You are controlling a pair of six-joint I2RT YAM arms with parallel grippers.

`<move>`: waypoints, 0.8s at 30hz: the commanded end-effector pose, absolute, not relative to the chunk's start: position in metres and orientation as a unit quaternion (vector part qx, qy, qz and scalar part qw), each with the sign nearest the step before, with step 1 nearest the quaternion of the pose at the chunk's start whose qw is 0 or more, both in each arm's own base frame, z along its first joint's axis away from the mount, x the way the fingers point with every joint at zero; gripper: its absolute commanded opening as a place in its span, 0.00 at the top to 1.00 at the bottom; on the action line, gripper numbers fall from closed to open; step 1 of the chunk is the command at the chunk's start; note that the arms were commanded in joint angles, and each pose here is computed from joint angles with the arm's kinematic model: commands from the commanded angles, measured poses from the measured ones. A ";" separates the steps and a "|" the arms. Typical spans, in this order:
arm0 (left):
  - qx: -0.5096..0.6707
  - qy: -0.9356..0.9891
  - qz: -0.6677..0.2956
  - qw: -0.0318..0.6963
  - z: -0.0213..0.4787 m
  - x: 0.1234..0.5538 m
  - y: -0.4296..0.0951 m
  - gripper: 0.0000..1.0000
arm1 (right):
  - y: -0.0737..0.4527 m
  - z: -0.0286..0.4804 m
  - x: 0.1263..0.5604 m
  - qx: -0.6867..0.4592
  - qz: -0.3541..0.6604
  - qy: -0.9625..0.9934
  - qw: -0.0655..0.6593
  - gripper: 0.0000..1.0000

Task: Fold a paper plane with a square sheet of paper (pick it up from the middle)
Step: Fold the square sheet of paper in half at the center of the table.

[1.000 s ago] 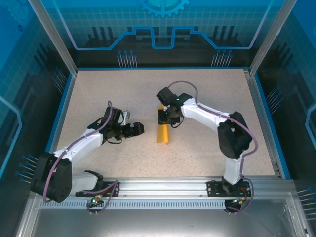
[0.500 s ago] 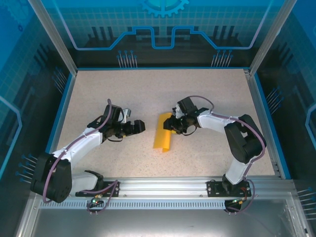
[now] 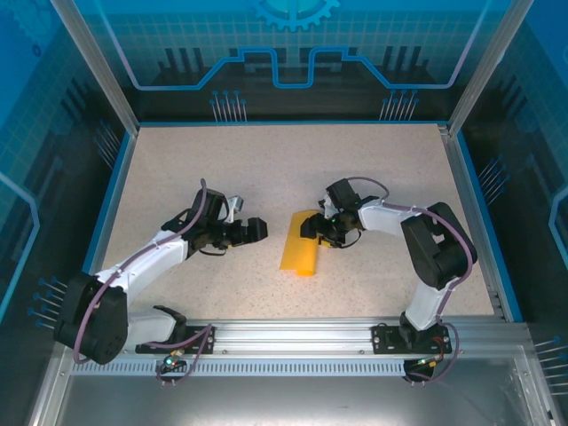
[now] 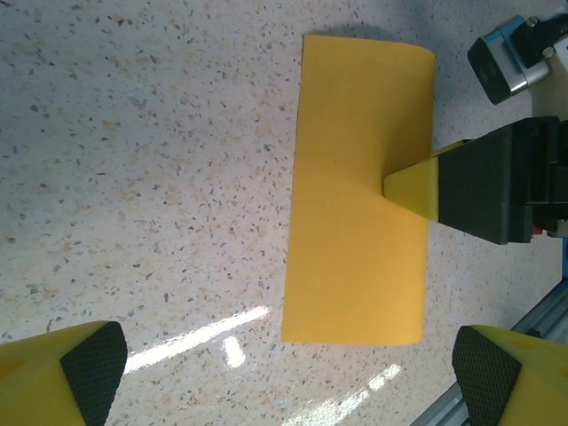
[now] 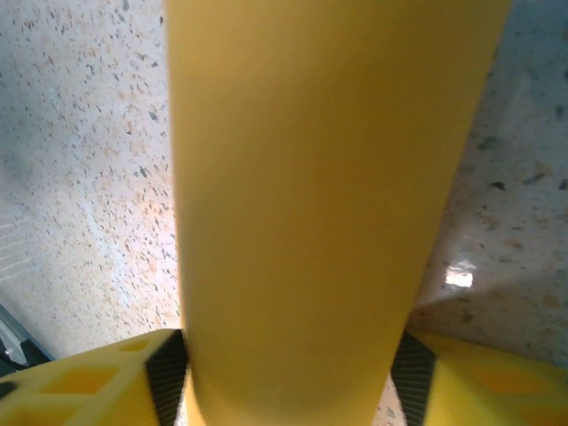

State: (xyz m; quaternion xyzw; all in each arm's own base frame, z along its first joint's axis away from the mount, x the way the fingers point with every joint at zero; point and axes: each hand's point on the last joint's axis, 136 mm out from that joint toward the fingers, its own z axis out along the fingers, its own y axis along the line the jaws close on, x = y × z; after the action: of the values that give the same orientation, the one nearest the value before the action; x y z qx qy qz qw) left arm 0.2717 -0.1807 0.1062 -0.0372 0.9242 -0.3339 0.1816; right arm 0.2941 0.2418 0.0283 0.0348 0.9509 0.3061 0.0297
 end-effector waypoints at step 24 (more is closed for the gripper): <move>-0.010 0.913 -0.373 0.166 0.121 0.277 -0.222 0.02 | 0.184 0.032 0.270 0.037 0.175 0.984 0.028 0.30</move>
State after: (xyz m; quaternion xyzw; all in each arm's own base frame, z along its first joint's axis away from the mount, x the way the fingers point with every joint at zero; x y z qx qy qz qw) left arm 0.2718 -0.2055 0.1091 -0.0163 0.9218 -0.3491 0.1681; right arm 0.2762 0.2004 0.0303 0.0406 0.9775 0.2046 0.0313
